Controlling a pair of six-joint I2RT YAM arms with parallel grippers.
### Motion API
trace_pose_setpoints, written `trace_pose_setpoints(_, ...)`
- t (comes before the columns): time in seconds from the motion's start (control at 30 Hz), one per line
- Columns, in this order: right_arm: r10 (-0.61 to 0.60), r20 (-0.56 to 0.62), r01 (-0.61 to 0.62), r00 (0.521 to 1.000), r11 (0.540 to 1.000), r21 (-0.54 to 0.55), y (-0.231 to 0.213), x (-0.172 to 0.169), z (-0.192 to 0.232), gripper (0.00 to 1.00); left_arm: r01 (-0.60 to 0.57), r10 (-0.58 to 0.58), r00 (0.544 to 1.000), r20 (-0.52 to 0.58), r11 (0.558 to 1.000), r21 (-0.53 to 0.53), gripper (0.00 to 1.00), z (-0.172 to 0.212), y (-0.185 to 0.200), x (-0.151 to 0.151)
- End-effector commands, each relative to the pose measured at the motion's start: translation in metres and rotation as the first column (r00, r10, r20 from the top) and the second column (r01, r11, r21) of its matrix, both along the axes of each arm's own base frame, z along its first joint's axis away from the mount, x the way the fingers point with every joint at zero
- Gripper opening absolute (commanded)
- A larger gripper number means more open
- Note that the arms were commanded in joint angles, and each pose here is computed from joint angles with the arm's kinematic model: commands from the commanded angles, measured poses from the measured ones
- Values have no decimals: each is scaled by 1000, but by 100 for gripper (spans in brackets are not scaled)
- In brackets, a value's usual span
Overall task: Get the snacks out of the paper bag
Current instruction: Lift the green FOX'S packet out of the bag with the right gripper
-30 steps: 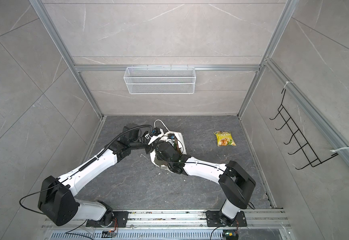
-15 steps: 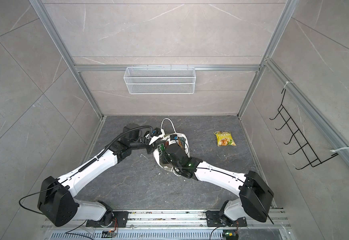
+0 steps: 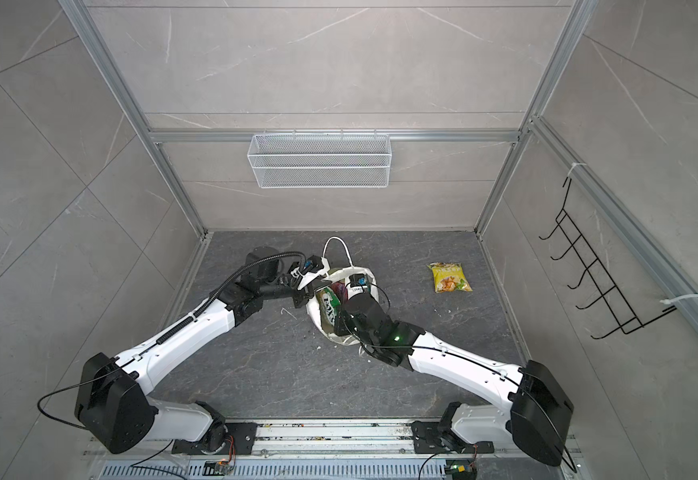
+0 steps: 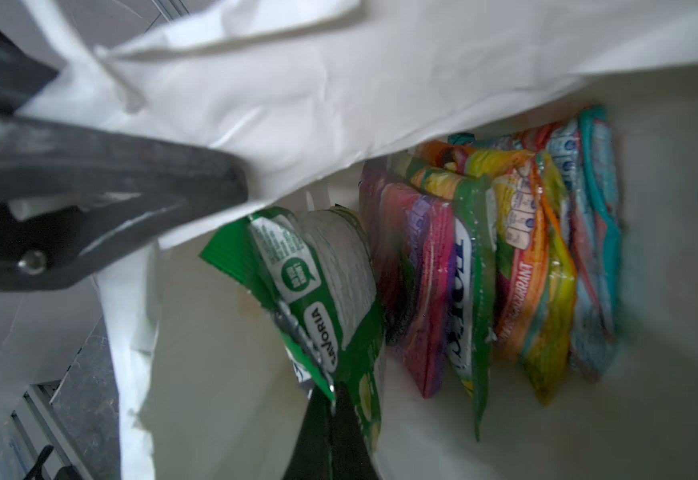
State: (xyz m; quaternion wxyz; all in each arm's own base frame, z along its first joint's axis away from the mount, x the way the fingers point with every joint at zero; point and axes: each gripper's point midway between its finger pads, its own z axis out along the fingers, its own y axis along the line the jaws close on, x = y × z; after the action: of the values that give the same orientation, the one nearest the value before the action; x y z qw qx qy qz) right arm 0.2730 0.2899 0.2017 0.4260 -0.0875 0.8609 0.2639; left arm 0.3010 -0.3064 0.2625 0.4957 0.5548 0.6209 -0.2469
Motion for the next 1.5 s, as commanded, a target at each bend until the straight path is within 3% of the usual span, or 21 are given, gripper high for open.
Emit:
trace_pose_setpoints(0.0,40,48,-40,998,999,-1,-7,-7,16,0,30,-27,998,57,998,-55,0,22,-5,-6)
trace_pose_setpoints(0.33,91,126,-94,988,995,21,-33,-28,54,0,18,-15,998,59,999,-47,0,21,-3,-5)
trace_pose_setpoints(0.83,232,117,-240,966,969,59,-51,-34,142,0,25,-21,998,64,998,-63,0,25,-6,-3)
trace_pose_setpoints(1.17,116,104,-120,988,992,38,-100,-24,186,0,11,-7,997,71,998,-58,0,23,-4,-2)
trace_pose_setpoints(1.47,-137,97,139,986,990,-6,-168,-14,203,0,8,-2,996,88,998,-67,0,24,-3,-1)
